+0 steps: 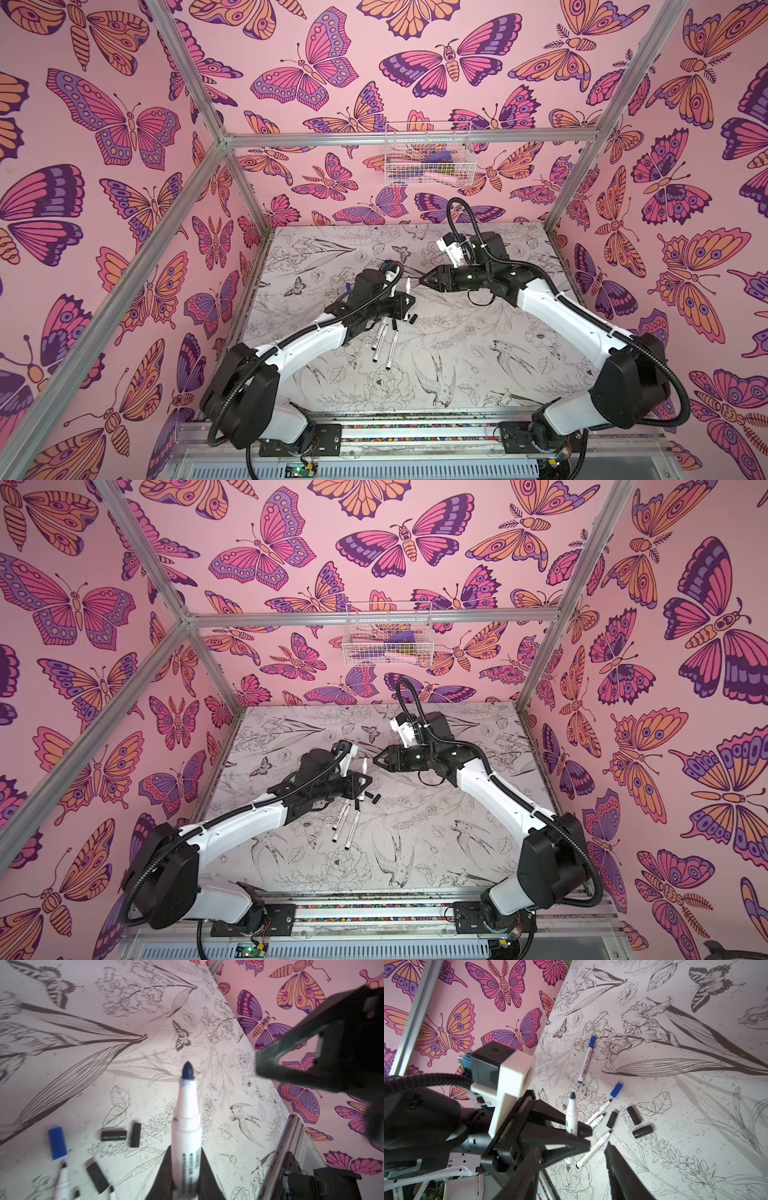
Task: Insert the pens into the pen caps
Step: 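Move the right gripper down over a blue cap on the table, then grasp the blue cap with the right gripper and lift it, then carry the blue cap with the right gripper above the marker tip, then lower the blue cap onto the marker tip held by the left gripper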
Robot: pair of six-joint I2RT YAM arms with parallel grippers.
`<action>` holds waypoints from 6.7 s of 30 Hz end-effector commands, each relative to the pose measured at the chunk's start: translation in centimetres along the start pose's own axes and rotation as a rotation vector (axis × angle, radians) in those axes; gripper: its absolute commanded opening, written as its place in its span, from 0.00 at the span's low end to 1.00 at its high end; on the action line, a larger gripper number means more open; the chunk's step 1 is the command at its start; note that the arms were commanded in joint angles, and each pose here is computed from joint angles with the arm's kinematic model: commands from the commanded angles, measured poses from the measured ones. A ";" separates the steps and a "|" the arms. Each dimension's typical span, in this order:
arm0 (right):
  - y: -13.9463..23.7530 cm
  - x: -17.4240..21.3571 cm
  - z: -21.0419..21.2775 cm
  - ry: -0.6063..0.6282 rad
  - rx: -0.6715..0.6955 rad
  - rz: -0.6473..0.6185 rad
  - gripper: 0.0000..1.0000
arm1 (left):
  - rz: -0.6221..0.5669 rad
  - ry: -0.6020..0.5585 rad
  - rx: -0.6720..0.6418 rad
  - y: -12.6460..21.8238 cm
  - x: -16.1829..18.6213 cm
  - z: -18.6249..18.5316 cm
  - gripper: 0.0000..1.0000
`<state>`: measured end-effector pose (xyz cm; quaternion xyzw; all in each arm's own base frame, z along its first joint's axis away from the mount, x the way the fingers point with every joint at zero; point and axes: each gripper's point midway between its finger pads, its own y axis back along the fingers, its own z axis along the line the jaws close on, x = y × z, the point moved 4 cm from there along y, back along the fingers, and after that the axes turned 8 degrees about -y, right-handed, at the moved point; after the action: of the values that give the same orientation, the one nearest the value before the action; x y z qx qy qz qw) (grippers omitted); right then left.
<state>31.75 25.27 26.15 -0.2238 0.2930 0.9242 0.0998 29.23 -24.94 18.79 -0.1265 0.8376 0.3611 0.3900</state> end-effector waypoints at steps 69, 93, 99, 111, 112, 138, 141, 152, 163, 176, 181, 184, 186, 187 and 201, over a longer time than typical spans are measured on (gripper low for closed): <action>-21.5 0.9 -7.2 -0.098 0.532 0.272 0.02 | -0.219 0.026 -0.292 11.4 2.3 4.6 0.00; -1.1 -1.6 5.9 0.095 -0.300 -0.052 0.00 | -0.150 -0.285 0.148 3.0 -1.3 -4.3 0.00; -0.8 -1.5 6.2 0.115 -0.301 -0.049 0.00 | -0.156 -0.279 0.132 2.6 -1.1 -4.3 0.00; -0.1 -1.7 5.3 0.119 -0.266 -0.072 0.00 | -0.165 -0.262 0.113 2.7 -1.1 -4.0 0.00; 0.0 -1.7 5.4 0.124 -0.267 -0.074 0.00 | -0.163 -0.257 0.112 2.7 -1.0 -4.0 0.00; -1.2 -1.0 4.7 0.087 -0.264 -0.043 0.00 | -0.179 -0.247 0.118 2.6 -1.3 -4.1 0.00; -1.4 -0.5 4.6 0.086 -0.260 -0.034 0.00 | -0.194 -0.251 0.116 2.7 -1.6 -4.1 0.00; -1.2 0.7 4.9 0.084 -0.268 -0.027 0.00 | -0.264 -0.198 0.123 3.1 -3.3 -4.0 0.00; 0.1 1.6 5.6 0.131 -0.298 -0.013 0.00 | -0.455 -0.168 0.196 3.6 -9.0 -4.6 0.00; 1.9 2.8 7.1 0.226 -0.348 0.026 0.00 | -0.610 -0.362 -0.057 5.7 -11.7 -3.9 0.00; 2.3 3.3 7.4 0.269 -0.333 0.041 0.00 | -0.638 -0.427 -0.080 5.8 -11.7 -4.5 0.00; 2.4 3.3 7.5 0.288 -0.317 0.047 0.00 | -0.625 -0.473 -0.078 5.5 -11.1 -5.1 0.00; 2.7 3.3 7.7 0.302 -0.314 0.048 0.00 | -0.615 -0.497 -0.091 5.2 -10.6 -5.3 0.00; 2.7 3.3 7.8 0.307 -0.312 0.048 0.00 | -0.611 -0.504 -0.091 5.1 -10.4 -5.4 0.00; 3.1 2.8 8.1 0.339 -0.280 0.025 0.08 | -0.639 -0.575 -0.030 5.1 -10.2 -7.2 0.00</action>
<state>29.30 26.63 34.34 -0.4353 0.1846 0.8754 0.1008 28.62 -28.05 27.38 -0.1959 0.6548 0.2866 0.6713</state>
